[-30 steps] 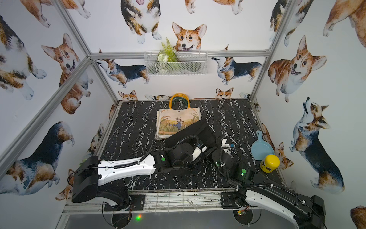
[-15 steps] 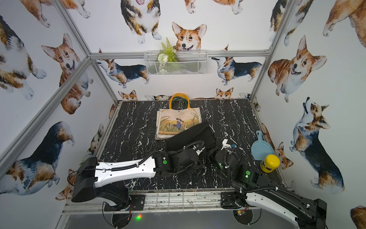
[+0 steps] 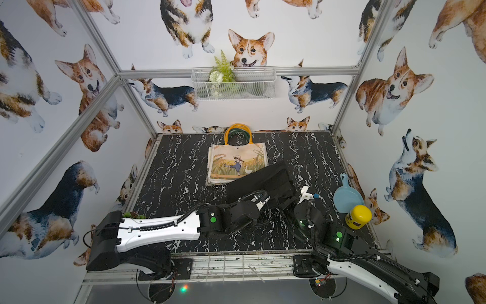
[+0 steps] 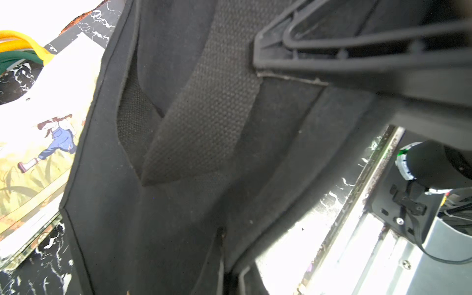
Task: Put away the canvas bag
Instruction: Press the canvas bag at the center of the board.
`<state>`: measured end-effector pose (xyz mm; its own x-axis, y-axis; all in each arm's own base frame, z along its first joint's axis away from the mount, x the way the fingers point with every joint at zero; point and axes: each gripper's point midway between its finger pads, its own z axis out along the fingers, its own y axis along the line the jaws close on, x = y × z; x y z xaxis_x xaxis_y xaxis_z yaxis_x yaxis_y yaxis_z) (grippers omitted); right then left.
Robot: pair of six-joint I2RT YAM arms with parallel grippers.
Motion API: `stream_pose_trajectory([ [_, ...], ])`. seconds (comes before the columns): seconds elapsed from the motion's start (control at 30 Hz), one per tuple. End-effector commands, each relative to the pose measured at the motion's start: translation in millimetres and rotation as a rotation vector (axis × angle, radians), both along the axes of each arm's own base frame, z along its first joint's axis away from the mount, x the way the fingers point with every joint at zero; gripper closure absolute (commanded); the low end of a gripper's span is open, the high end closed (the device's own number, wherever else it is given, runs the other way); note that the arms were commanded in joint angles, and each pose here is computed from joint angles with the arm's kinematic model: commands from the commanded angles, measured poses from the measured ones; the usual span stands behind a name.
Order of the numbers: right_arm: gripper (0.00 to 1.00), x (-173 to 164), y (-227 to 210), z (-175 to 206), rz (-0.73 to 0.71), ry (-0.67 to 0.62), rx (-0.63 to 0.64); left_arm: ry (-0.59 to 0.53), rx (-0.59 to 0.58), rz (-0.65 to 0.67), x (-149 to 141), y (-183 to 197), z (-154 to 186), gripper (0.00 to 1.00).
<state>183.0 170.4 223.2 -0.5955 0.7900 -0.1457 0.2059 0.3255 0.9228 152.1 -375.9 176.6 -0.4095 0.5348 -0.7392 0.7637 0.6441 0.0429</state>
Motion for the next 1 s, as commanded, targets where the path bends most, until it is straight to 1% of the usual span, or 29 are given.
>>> stream_pose_trajectory([
  [0.0, 1.0, 2, -7, 15, -0.083, 0.055, 0.136, -0.011, 0.131, 0.086, 7, 35, -20, 0.75],
  [0.03, 1.0, 1, -8, 18, -0.081, 0.053, 0.136, -0.01, 0.135, 0.09, 7, 37, -23, 0.69],
  [0.07, 1.0, 1, -9, 20, -0.082, 0.051, 0.134, -0.011, 0.146, 0.101, 8, 40, -27, 0.65],
  [0.13, 1.0, 0, -14, 27, -0.091, 0.043, 0.138, -0.012, 0.172, 0.119, 9, 46, -36, 0.65],
  [0.17, 1.0, 0, -16, 31, -0.096, 0.035, 0.141, -0.009, 0.186, 0.125, 10, 49, -40, 0.7],
  [0.2, 1.0, 0, -20, 36, -0.106, 0.024, 0.141, -0.004, 0.196, 0.128, 9, 52, -44, 0.83],
  [0.23, 1.0, 0, -24, 41, -0.113, 0.01, 0.143, -0.002, 0.199, 0.133, 9, 54, -46, 1.0],
  [0.33, 1.0, -1, -34, 52, -0.132, -0.021, 0.132, 0.006, 0.192, 0.141, 8, 59, -51, 1.0],
  [0.47, 1.0, -3, -41, 55, -0.147, -0.029, 0.13, 0.01, 0.18, 0.142, 7, 61, -52, 1.0],
  [0.5, 1.0, -3, -41, 55, -0.148, -0.029, 0.134, 0.011, 0.185, 0.142, 7, 61, -52, 0.95],
  [0.53, 1.0, -3, -42, 54, -0.148, -0.028, 0.135, 0.013, 0.193, 0.144, 7, 62, -54, 0.76],
  [0.57, 1.0, -3, -42, 53, -0.148, -0.026, 0.134, 0.013, 0.201, 0.148, 8, 62, -55, 0.63],
  [0.6, 1.0, -4, -43, 53, -0.149, -0.024, 0.133, 0.015, 0.207, 0.149, 8, 62, -57, 0.59],
  [0.67, 1.0, -4, -45, 52, -0.156, -0.022, 0.132, 0.023, 0.216, 0.146, 7, 61, -61, 0.59],
  [0.7, 1.0, -5, -47, 52, -0.159, -0.024, 0.132, 0.028, 0.216, 0.145, 7, 60, -62, 0.61],
  [0.73, 1.0, -5, -48, 52, -0.162, -0.024, 0.132, 0.035, 0.216, 0.138, 6, 59, -64, 0.75],
  [0.77, 1.0, -6, -50, 51, -0.166, -0.024, 0.133, 0.039, 0.214, 0.136, 6, 59, -65, 0.93],
  [0.8, 1.0, -6, -53, 51, -0.172, -0.025, 0.132, 0.044, 0.213, 0.133, 5, 59, -67, 1.0],
  [0.97, 1.0, -10, -65, 50, -0.198, -0.026, 0.133, 0.045, 0.178, 0.13, 3, 62, -68, 1.0],
])
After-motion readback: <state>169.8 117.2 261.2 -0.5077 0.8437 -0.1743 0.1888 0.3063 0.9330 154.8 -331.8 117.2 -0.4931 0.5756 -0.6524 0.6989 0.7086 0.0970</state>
